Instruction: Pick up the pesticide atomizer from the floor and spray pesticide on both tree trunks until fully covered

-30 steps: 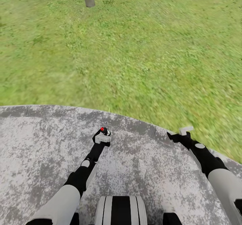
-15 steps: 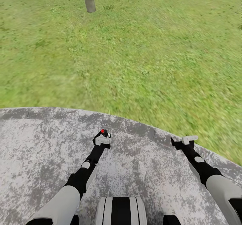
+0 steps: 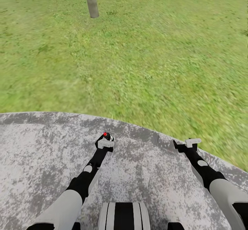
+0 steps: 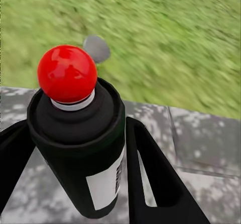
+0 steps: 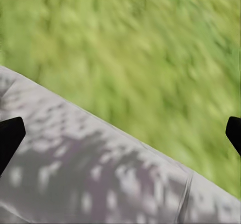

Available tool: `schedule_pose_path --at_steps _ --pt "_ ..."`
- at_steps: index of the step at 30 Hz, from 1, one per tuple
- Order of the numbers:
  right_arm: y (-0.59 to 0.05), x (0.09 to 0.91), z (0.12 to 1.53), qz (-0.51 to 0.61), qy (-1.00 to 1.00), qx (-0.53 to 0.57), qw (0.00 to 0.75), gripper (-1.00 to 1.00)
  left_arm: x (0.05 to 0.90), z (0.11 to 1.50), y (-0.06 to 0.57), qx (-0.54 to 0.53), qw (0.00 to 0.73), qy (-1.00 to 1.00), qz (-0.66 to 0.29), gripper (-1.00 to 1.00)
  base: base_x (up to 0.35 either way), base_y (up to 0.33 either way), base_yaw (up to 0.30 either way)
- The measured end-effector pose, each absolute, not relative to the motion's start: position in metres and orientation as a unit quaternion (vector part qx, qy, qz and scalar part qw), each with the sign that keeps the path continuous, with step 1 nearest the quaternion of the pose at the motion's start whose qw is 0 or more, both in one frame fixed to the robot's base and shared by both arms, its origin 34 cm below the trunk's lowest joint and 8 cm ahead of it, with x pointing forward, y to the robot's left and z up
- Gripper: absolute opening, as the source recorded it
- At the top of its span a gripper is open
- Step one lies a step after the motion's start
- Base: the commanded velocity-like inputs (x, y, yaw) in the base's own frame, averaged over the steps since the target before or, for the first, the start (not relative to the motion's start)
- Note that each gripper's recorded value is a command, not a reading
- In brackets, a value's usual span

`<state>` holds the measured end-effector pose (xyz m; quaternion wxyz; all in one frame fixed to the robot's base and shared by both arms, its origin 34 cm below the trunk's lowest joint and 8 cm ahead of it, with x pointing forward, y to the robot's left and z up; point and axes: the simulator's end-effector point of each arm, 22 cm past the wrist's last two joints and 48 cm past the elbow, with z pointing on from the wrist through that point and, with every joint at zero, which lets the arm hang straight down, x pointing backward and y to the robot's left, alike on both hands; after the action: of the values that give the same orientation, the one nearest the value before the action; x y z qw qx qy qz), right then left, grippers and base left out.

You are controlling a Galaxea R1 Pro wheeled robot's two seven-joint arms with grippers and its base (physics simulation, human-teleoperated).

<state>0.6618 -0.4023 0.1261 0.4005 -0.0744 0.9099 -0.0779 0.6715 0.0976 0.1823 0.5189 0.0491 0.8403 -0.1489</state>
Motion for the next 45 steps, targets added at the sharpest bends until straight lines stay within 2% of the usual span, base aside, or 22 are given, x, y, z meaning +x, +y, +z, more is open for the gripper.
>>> schedule_pose_path --at_steps 23,31,45 --pt "-0.395 0.653 0.13 -0.073 0.915 -0.071 0.391 1.0 0.685 0.201 0.11 0.036 0.535 0.835 -0.124 -1.0 0.0 0.0 0.0" --pt "-0.395 0.655 0.135 -0.073 0.914 -0.071 0.394 1.0 0.668 0.176 0.112 0.034 0.481 0.868 -0.119 -1.0 0.0 0.0 0.0" --pt "-0.395 0.655 0.135 -0.072 0.914 -0.072 0.393 1.0 0.667 0.169 0.14 0.043 0.476 0.873 -0.098 -1.0 0.0 0.0 0.0"
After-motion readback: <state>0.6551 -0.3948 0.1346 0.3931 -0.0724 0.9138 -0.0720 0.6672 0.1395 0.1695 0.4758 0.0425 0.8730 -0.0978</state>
